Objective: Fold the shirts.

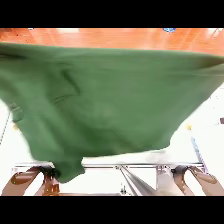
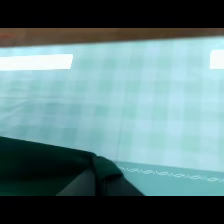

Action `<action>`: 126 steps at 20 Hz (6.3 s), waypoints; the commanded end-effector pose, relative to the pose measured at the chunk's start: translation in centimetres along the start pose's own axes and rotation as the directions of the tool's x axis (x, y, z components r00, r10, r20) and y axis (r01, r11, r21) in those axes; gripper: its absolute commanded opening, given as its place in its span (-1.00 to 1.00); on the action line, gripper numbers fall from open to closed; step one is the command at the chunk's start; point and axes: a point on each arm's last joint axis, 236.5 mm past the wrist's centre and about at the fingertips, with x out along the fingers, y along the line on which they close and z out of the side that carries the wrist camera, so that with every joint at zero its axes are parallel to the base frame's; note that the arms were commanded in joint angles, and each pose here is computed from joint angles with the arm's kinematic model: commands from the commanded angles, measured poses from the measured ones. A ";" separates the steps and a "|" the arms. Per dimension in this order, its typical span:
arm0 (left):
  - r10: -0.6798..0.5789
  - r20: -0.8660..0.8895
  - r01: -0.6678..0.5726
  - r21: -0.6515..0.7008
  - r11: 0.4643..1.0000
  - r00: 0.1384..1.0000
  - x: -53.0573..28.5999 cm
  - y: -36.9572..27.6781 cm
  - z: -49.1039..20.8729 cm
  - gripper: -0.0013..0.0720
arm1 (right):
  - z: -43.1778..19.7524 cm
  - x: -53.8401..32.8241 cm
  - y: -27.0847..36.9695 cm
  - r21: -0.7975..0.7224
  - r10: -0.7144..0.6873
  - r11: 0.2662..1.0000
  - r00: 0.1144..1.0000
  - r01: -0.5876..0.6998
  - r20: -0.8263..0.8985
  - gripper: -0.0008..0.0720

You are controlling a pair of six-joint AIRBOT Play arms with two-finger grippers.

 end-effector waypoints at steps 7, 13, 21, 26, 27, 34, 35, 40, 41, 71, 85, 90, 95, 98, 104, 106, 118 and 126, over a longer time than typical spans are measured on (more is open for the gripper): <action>-0.069 -0.202 0.024 -0.217 0.976 0.977 28.4 1.9 -6.7 -0.91 | -0.7 26.3 -9.3 0.243 0.084 0.969 0.988 -0.051 -0.130 -0.89; -0.086 -0.310 0.018 -0.216 0.976 0.947 37.6 3.4 -10.6 -0.91 | -2.2 36.7 -13.1 0.350 0.145 0.935 0.964 -0.059 -0.225 -0.89; -0.107 -0.528 -0.028 -0.241 0.970 0.842 37.4 4.7 -17.2 -0.91 | -3.4 38.3 -13.3 0.391 0.180 0.918 0.946 -0.063 -0.269 -0.89; -0.130 -0.722 0.044 -0.136 0.990 0.680 32.2 5.9 -20.7 -0.91 | -8.3 35.8 -13.2 0.302 0.206 0.951 0.855 -0.061 -0.476 -0.89; -0.130 -0.753 0.046 -0.132 0.990 0.645 31.6 6.0 -21.8 -0.91 | -9.8 35.4 -13.7 0.275 0.176 0.961 0.828 -0.027 -0.532 -0.89; -0.131 -0.816 0.027 -0.141 0.990 0.563 30.4 7.0 -25.6 -0.91 | -13.6 34.9 -14.2 0.308 0.171 0.951 0.766 0.037 -0.620 -0.89; -0.132 -0.818 0.024 -0.143 0.989 0.559 30.4 7.1 -25.6 -0.91 | -13.6 34.9 -14.3 0.308 0.171 0.951 0.764 0.038 -0.622 -0.89; -0.138 -0.837 0.019 -0.151 0.988 0.529 30.1 7.2 -26.6 -0.91 | -13.9 34.7 -14.5 0.303 0.159 0.951 0.758 0.053 -0.633 -0.88; -0.140 -0.842 0.014 -0.155 0.988 0.521 30.0 7.2 -26.7 -0.74 | -13.9 34.8 -14.6 0.309 0.159 0.949 0.760 0.058 -0.631 -0.56; -0.390 -0.653 -0.213 -0.649 0.731 0.650 13.0 8.9 -40.0 0.41 | -23.6 18.5 -11.3 0.565 0.195 0.823 0.912 0.048 -0.361 0.14; -0.434 -0.668 -0.118 -0.614 0.781 0.604 13.4 6.6 -38.7 -0.91 | -32.3 16.9 -13.6 0.631 0.142 0.717 0.823 0.298 -0.550 0.15; -0.432 -0.668 -0.119 -0.613 0.781 0.606 13.5 6.6 -38.7 -0.91 | -31.7 19.1 -12.3 0.719 0.255 0.662 0.838 0.213 -0.483 0.14; -0.433 -0.668 -0.118 -0.614 0.781 0.605 13.5 6.6 -38.7 -0.91 | -30.6 23.7 -9.9 0.700 0.300 0.698 0.827 0.150 -0.476 0.14; -0.440 -0.665 -0.107 -0.614 0.782 0.603 13.4 6.5 -38.3 -0.91 | -27.0 25.1 -9.2 0.658 0.299 0.750 0.851 0.070 -0.431 -0.89; -0.452 -0.531 0.042 -0.614 0.788 0.716 16.3 6.3 -28.8 -0.91 | -22.5 23.5 -8.9 0.534 0.295 0.846 0.838 -0.006 -0.458 -0.89; -0.450 -0.508 0.088 -0.586 0.806 0.734 18.0 6.0 -26.2 -0.91 | -20.2 24.4 -9.5 0.531 0.286 0.847 0.859 -0.019 -0.425 -0.89; -0.508 -0.495 0.129 -0.614 0.778 0.705 33.8 4.8 -18.1 -0.91 | -9.6 35.1 -11.9 0.545 0.313 0.832 0.896 -0.099 -0.315 -0.89; -0.506 -0.496 0.120 -0.620 0.776 0.706 38.2 5.4 -19.6 -0.91 | -9.1 39.1 -13.4 0.567 0.302 0.818 0.909 -0.092 -0.288 -0.89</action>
